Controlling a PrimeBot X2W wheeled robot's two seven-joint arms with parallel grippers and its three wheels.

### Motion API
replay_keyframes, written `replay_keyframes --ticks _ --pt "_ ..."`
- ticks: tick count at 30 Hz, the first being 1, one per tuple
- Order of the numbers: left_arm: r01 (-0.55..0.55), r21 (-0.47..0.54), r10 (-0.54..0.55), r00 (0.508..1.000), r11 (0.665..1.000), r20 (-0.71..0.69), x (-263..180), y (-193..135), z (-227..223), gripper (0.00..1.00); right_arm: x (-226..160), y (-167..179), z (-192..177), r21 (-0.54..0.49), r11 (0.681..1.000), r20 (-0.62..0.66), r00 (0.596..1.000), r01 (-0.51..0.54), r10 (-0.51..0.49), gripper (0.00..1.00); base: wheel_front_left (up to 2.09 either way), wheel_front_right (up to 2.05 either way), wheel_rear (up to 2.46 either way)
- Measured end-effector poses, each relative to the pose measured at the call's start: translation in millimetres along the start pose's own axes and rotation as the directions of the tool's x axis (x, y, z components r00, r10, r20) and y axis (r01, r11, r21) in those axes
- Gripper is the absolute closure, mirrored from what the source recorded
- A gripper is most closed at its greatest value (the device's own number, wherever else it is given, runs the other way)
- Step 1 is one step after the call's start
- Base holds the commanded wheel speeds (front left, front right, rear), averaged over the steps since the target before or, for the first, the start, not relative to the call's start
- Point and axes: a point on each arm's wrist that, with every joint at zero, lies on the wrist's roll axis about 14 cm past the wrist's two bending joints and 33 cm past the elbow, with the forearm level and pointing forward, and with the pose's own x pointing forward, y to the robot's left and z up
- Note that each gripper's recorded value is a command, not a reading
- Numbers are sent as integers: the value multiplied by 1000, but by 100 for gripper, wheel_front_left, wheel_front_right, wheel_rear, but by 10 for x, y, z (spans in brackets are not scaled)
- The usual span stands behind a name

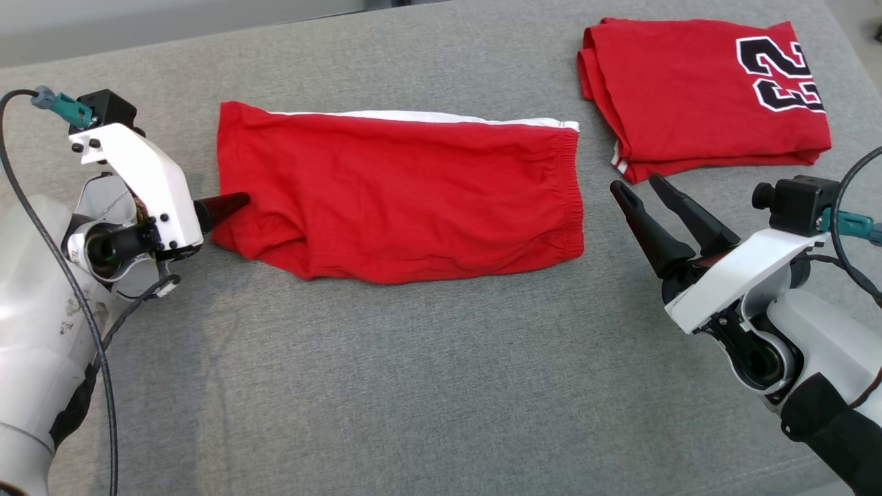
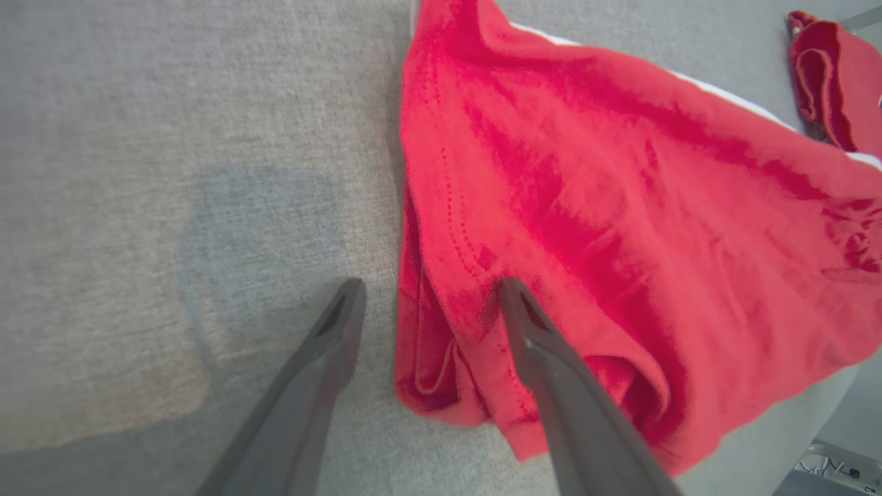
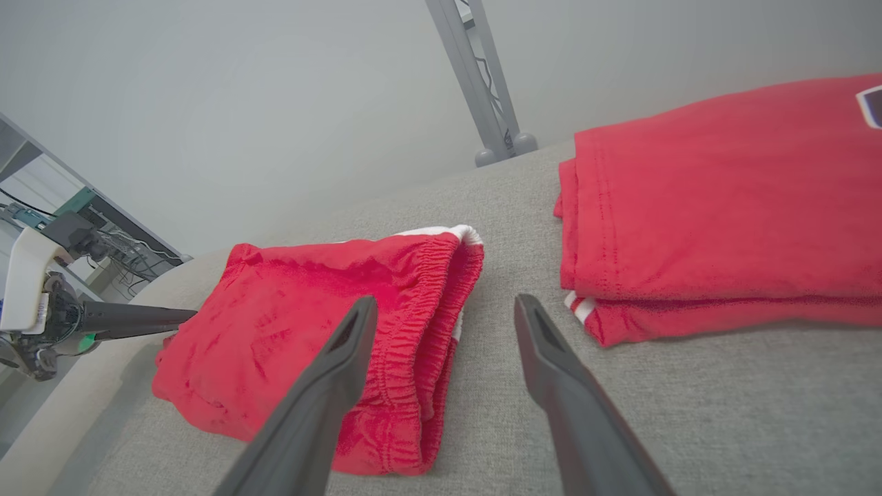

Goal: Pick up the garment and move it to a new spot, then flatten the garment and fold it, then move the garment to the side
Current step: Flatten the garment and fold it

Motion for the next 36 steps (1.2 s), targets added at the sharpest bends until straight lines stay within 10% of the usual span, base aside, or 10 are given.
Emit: replay_keyframes --ticks 8,10,13,36 --pt "75 -74 -81 993 994 -91 94 -151 -124 0 -128 -155 -44 11 998 -1 999 54 -54 0 0 0 0" --pt "84 -80 -92 991 993 -98 94 -181 -133 28 -138 -159 -51 13 998 -2 998 57 -57 0 0 0 0" --pt "101 -96 -110 989 990 -98 109 -237 -133 100 -142 -167 -58 15 998 -2 998 61 -61 0 0 0 0" --pt "79 -119 -86 995 990 -52 -567 -172 -552 100 -203 278 -74 0 999 -12 999 -37 37 0 0 0 0"
